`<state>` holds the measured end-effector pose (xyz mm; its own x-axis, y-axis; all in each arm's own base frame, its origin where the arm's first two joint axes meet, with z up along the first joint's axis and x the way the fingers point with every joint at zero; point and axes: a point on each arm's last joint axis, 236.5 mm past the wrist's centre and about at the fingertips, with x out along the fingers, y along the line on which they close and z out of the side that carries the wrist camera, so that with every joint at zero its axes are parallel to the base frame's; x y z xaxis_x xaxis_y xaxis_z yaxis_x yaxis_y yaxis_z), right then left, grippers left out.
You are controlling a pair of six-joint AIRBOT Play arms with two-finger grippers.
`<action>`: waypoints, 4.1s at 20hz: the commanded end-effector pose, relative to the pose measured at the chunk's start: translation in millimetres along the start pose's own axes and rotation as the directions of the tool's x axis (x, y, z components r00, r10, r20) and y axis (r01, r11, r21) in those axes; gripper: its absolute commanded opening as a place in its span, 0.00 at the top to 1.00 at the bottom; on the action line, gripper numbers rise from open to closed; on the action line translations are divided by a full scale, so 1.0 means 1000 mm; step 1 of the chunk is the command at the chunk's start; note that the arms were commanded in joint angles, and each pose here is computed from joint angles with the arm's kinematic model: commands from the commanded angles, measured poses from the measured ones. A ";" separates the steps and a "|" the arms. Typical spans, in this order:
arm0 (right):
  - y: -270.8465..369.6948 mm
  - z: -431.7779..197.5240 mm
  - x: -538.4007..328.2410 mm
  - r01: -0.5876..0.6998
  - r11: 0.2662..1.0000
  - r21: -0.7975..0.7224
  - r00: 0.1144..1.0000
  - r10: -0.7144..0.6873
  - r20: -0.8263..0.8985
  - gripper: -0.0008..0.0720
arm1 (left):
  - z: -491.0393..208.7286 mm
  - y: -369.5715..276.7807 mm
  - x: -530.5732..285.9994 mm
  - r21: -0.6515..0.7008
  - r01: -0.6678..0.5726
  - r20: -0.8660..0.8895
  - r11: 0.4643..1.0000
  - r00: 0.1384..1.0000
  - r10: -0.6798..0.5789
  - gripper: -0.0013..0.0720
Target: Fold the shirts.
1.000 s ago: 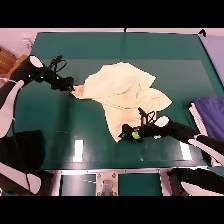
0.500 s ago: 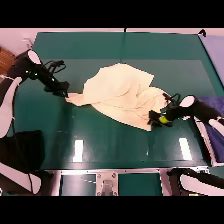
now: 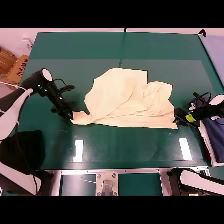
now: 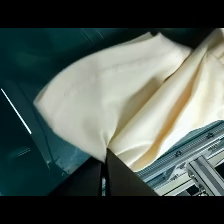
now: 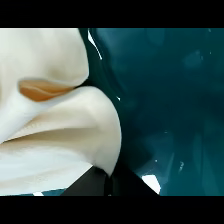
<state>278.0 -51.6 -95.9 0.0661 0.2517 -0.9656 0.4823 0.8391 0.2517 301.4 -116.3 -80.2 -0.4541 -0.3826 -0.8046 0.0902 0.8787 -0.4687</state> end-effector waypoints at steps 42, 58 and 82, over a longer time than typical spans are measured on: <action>0.209 0.016 -0.428 -0.332 0.696 -0.637 0.456 0.710 0.537 0.97 | -0.086 -0.193 -0.347 0.356 -0.348 0.890 0.867 0.410 -0.201 0.95; 0.212 -0.049 -0.520 -0.105 0.721 -0.685 0.232 0.687 0.688 0.97 | -0.206 -0.246 -0.432 0.194 -0.524 0.963 0.829 -0.061 -0.263 0.95; 0.137 0.132 -0.063 -0.515 0.840 -0.170 0.806 0.542 0.236 0.72 | 0.167 -0.030 -0.201 0.300 0.001 0.808 0.954 0.531 -0.254 0.16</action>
<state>478.2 -7.2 -14.0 0.5834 0.4780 -0.6566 0.2166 0.6876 0.6930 555.1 -129.7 22.0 0.5347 -0.5978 -0.5973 0.3390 0.7992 -0.4963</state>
